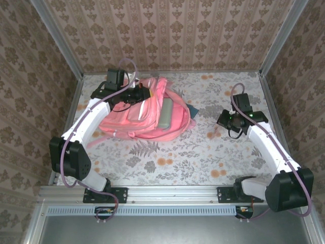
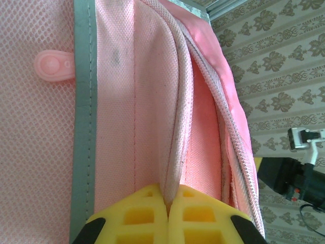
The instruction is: Pack the student bag
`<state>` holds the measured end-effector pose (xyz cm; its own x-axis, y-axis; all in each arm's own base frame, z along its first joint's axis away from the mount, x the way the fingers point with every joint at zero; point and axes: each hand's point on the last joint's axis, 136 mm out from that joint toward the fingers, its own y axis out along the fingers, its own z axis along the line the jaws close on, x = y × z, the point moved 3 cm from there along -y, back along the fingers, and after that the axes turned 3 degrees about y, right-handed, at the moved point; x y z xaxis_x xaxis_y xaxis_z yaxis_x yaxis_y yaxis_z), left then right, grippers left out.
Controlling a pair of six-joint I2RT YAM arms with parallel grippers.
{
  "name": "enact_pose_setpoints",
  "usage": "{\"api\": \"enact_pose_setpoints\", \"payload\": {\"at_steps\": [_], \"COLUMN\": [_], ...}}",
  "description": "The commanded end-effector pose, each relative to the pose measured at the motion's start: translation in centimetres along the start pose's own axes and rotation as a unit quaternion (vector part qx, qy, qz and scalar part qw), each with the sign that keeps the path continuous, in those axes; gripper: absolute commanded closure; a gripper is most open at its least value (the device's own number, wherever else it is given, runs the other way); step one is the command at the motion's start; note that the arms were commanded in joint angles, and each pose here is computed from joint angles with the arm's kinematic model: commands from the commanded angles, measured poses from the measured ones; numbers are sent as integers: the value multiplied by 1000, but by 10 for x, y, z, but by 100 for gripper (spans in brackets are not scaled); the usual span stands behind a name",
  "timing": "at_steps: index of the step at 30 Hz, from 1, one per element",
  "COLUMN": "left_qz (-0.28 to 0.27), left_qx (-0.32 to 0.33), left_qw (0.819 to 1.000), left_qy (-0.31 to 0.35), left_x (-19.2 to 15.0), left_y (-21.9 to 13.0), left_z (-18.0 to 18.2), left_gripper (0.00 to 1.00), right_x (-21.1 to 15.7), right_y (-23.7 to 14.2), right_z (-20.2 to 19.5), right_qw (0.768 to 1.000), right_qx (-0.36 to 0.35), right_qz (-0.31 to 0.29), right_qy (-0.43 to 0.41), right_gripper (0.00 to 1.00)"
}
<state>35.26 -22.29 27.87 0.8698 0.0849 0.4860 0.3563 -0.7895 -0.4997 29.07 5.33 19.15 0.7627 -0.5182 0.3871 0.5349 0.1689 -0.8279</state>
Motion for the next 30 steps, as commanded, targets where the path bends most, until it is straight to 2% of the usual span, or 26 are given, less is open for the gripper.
{"api": "enact_pose_setpoints", "payload": {"at_steps": [1, 7, 11, 14, 15, 18, 20, 25, 30], "left_qz": [-33, -33, -35, -34, -34, -34, -35, -35, -32], "left_qx": [-40, -40, -40, -40, -40, -40, -40, -39, -39], "left_qw": [998, 998, 998, 998, 998, 998, 998, 998, 998], "left_qy": [41, 41, 42, 42, 43, 42, 43, 42, 40], "left_x": [14, 14, 14, 12, 12, 11, 11, 10, 9], "left_y": [-15, -15, -17, -17, -17, -18, -19, -19, -19], "left_z": [-26, -26, -27, -26, -26, -26, -26, -25, -24], "left_gripper": [100, 100, 100, 100, 100, 100, 100, 100, 100], "right_x": [2, 3, 3, -2, -6, -21, -33, -62, -74], "right_y": [-14, -23, -17, 0, 8, 28, 42, 86, 114], "right_z": [30, 88, 104, 93, 87, 68, 52, 17, 6], "right_qw": [999, 995, 994, 996, 997, 998, 998, 994, 990], "right_qx": [38, 92, 92, 67, 57, 28, 9, -22, -30], "right_qz": [4, 9, 14, 27, 33, 52, 63, 92, 106], "right_qy": [-9, -48, -56, -48, -42, -19, 3, 60, 87], "right_gripper": [100, 100, 100, 89, 82, 77, 64, 63, 63]}}
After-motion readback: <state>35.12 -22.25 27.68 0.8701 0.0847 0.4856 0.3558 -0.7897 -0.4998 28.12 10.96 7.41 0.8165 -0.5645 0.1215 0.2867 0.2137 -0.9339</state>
